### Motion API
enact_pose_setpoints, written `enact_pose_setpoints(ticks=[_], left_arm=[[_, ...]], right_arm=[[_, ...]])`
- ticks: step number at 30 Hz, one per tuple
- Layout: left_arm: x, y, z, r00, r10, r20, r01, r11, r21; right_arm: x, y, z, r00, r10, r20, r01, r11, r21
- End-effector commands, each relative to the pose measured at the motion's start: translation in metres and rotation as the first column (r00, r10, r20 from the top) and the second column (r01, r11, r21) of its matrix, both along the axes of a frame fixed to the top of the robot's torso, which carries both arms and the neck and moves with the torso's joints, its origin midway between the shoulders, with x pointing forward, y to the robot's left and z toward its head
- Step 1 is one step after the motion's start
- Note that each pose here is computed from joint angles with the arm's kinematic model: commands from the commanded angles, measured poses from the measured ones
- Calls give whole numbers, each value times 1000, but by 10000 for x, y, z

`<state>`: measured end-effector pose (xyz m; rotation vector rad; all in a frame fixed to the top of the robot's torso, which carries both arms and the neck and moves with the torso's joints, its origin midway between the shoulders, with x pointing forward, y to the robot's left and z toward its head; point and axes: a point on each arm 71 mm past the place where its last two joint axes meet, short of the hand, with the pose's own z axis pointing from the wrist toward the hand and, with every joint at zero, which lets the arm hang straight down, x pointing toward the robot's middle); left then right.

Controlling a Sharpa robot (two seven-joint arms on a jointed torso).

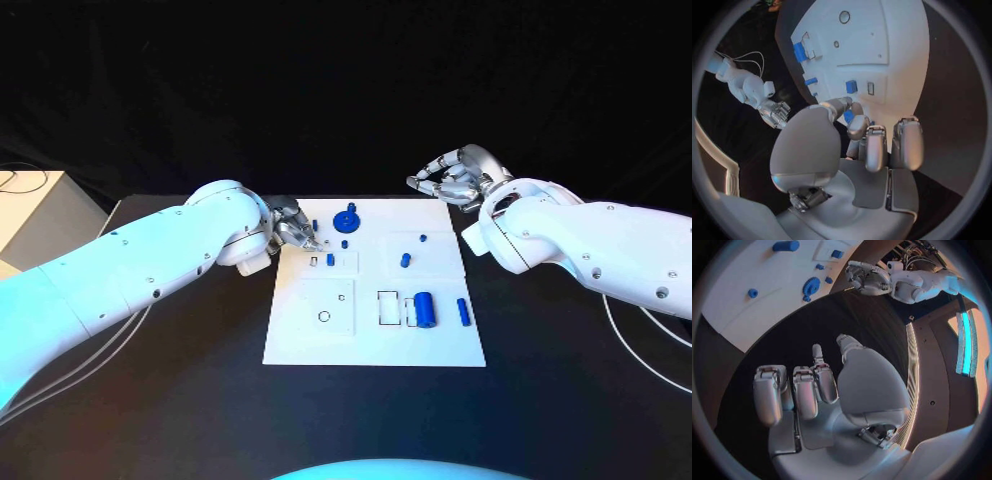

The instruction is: Assemble the parts on the task board

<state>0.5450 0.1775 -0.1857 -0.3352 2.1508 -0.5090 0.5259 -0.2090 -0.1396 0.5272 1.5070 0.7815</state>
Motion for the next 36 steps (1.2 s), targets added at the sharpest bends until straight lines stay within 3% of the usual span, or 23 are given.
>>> enact_pose_setpoints(ticks=[1,8,36], left_arm=[[-1,-44,-26,998,10,61,-9,1000,-21],[-22,-85,-90,997,15,79,-13,999,-31],[-28,-139,-175,999,-4,51,3,1000,9]], right_arm=[[-6,23,0,1000,19,0,-19,1000,-6],[-6,25,0,1000,20,0,-20,1000,-6],[-10,31,-1,1000,22,-1,-22,1000,-7]])
